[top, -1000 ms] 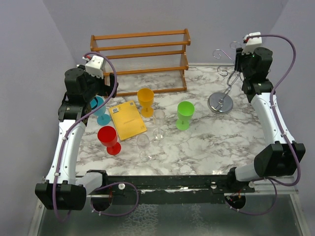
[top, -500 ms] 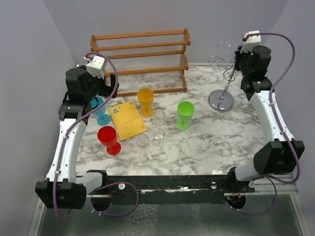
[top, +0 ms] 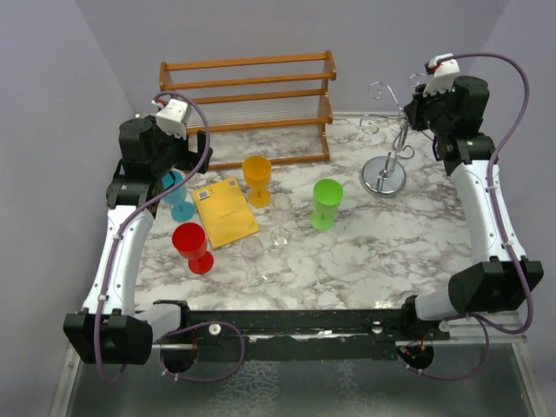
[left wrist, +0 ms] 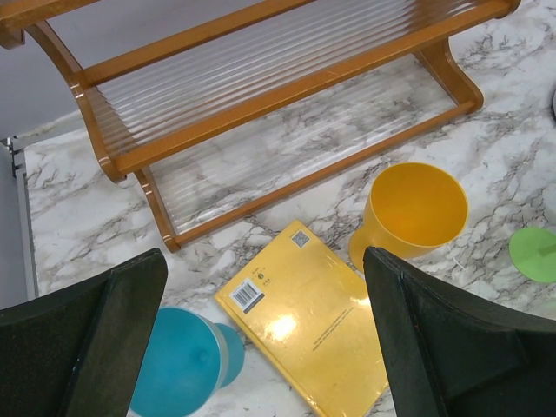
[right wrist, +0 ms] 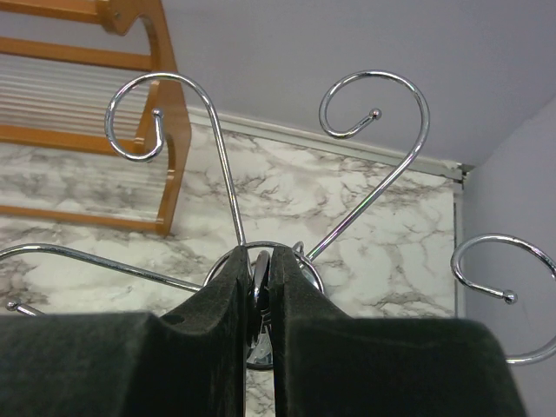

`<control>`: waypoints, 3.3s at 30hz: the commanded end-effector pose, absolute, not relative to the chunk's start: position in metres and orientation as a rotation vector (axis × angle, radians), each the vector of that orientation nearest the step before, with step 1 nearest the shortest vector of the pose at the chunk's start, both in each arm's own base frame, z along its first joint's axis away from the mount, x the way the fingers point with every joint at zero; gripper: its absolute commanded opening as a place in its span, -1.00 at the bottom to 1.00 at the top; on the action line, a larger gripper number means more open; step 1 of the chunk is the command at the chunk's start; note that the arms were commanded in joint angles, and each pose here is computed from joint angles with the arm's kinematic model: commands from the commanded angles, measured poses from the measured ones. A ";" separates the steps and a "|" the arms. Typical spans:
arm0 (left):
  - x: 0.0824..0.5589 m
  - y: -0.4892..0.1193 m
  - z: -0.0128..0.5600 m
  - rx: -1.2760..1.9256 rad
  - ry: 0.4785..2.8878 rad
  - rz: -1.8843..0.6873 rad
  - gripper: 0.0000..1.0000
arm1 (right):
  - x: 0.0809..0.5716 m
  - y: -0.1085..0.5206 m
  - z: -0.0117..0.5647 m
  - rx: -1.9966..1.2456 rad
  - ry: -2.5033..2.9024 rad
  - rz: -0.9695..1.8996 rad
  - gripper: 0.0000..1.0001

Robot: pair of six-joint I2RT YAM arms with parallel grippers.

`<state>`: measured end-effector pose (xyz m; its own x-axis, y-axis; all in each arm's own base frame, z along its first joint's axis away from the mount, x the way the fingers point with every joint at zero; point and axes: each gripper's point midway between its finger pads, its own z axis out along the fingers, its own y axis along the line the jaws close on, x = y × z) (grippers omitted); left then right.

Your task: Place the wine glass upside down on the wine glass rack

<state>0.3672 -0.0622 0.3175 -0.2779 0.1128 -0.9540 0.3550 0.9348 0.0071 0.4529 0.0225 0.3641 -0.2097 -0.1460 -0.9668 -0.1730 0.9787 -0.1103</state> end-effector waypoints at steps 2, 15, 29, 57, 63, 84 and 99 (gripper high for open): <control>0.368 -0.070 0.315 0.382 1.837 -0.280 0.98 | 0.434 0.058 0.425 -0.304 1.653 0.200 -0.98; 0.368 -0.074 0.311 0.398 1.840 -0.302 0.98 | 0.425 0.114 0.427 -0.383 1.642 0.366 -0.98; 0.353 -0.136 0.296 0.600 1.846 -0.504 0.98 | 0.422 0.144 0.389 -0.473 1.687 0.389 -0.98; 0.290 -0.344 0.283 1.304 1.598 -0.890 0.56 | 0.385 0.114 0.415 -0.479 1.603 0.210 0.66; 0.246 -0.362 0.255 1.693 1.397 -0.839 0.48 | 0.367 0.101 0.424 -0.472 1.564 0.168 0.71; 0.268 -0.394 0.198 2.010 1.230 -0.573 0.32 | 0.352 0.074 0.412 -0.441 1.575 0.188 0.72; 0.265 -0.386 0.167 2.143 1.366 -0.602 -0.11 | 0.356 0.065 0.406 -0.440 1.590 0.176 0.72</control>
<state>0.2749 -0.3933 0.1681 0.3957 0.6594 -0.6392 0.9170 -0.3219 0.2357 0.3559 0.0629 0.4030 -0.0369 -0.1693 -0.9849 -0.3590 0.9220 -0.1450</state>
